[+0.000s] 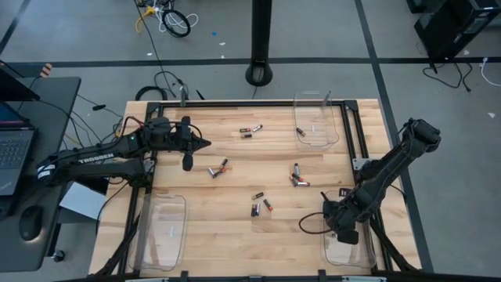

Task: Sort batteries
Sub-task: Put the orange battery into the bottom left transparent bin

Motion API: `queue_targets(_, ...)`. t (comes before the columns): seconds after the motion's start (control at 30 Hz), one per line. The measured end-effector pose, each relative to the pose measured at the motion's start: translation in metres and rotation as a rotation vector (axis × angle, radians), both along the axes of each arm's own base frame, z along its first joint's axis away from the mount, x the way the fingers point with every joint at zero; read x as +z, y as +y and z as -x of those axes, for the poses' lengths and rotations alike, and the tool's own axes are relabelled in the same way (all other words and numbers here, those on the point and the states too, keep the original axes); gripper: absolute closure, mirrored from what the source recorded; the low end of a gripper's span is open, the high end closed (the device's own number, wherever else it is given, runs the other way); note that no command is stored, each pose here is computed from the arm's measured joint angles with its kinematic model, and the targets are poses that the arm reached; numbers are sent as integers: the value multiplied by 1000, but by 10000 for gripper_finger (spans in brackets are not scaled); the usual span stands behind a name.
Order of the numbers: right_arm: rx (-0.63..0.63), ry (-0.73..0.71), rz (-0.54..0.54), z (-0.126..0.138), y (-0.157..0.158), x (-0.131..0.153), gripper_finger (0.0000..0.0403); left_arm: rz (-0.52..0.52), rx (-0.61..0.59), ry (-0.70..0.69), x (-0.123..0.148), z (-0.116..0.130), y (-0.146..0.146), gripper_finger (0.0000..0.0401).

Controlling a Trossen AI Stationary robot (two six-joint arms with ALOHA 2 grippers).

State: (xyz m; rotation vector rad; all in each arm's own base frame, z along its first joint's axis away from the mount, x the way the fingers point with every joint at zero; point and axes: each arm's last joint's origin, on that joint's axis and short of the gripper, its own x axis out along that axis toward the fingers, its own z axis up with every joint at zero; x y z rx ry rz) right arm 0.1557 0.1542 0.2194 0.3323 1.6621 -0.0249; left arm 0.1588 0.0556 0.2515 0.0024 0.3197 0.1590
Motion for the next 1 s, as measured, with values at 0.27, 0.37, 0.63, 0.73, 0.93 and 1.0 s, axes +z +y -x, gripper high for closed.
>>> queue_targets(0.27, 23, -2, 91, -10, -16, 54, 392, 1, 0, 0, 0, 0, 0, 389)
queue_targets(0.37, 52, -122, 142, -18, -27, 70, 386, 1, 0, 0, 0, 0, 0, 389)
queue_targets(0.63, 133, -399, 272, -40, -70, 74, 393, 24, -35, -6, 0, 0, -1, 389)
queue_targets(0.73, 170, -519, 292, -54, -85, 67, 395, 33, -35, -6, 0, 0, -1, 389)
queue_targets(0.93, 229, -726, 266, -78, -110, 40, 395, 74, -61, 17, -4, -4, -6, 389)
queue_targets(1.0, 229, -779, 263, -83, -118, 30, 395, 80, -80, 32, -6, -8, -9, 389)
